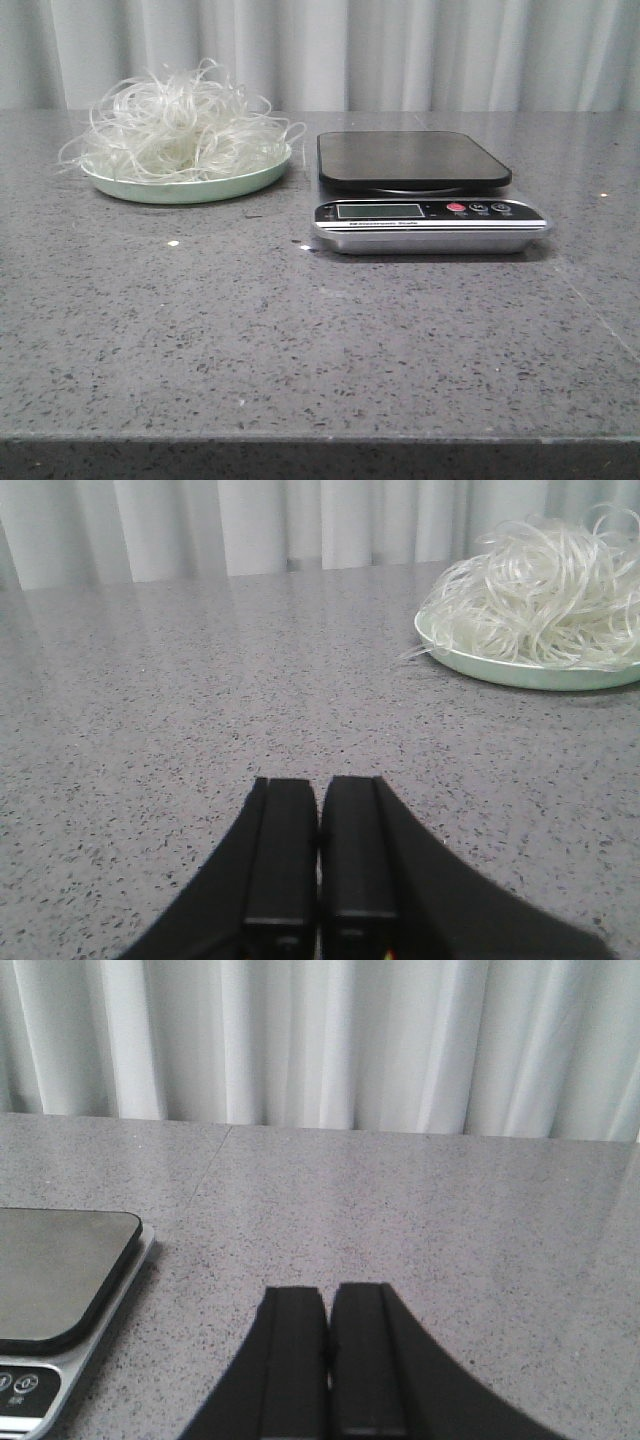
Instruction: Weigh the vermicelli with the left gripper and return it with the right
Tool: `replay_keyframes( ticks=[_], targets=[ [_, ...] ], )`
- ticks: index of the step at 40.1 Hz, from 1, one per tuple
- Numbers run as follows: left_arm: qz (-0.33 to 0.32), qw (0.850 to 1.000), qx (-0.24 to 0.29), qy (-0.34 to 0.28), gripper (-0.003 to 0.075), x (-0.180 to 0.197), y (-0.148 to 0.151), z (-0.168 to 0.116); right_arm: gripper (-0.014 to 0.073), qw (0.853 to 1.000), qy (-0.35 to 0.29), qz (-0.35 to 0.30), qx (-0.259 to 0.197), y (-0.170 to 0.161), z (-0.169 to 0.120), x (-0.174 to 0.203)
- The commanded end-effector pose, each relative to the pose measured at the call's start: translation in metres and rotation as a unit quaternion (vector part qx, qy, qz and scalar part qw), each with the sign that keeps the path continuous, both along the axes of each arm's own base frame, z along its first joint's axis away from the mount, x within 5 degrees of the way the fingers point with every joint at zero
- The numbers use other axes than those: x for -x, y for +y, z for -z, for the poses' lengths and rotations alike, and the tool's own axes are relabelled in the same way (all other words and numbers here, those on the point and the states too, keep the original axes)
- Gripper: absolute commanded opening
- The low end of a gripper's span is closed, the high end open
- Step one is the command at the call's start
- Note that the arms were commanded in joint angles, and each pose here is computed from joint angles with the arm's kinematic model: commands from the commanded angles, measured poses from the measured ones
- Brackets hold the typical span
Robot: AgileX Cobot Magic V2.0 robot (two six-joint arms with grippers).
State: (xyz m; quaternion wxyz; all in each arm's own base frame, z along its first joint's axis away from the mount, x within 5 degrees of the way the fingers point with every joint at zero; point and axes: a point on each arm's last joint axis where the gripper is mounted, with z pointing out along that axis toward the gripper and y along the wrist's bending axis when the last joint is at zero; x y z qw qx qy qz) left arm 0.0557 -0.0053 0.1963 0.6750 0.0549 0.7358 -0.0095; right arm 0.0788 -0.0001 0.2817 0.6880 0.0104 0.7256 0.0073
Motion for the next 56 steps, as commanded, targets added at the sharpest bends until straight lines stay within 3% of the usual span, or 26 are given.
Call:
replay_keyframes(
  ticks=[1, 23, 56],
  targets=[
    [-0.004, 0.999, 0.015, -0.046, 0.0136, 0.001, 0.001, -0.006, 0.0151, 0.999, -0.039, -0.001, 0.001, 0.000, -0.007, 0.000],
    [-0.004, 0.999, 0.015, -0.045, 0.0136, 0.001, 0.001, -0.006, 0.0151, 0.998, -0.060, -0.004, -0.010, 0.000, 0.077, 0.023],
    [-0.004, 0.999, 0.015, -0.045, 0.0136, 0.001, 0.001, -0.006, 0.0151, 0.997, -0.062, -0.005, -0.047, 0.001, 0.076, 0.023]
  ],
)
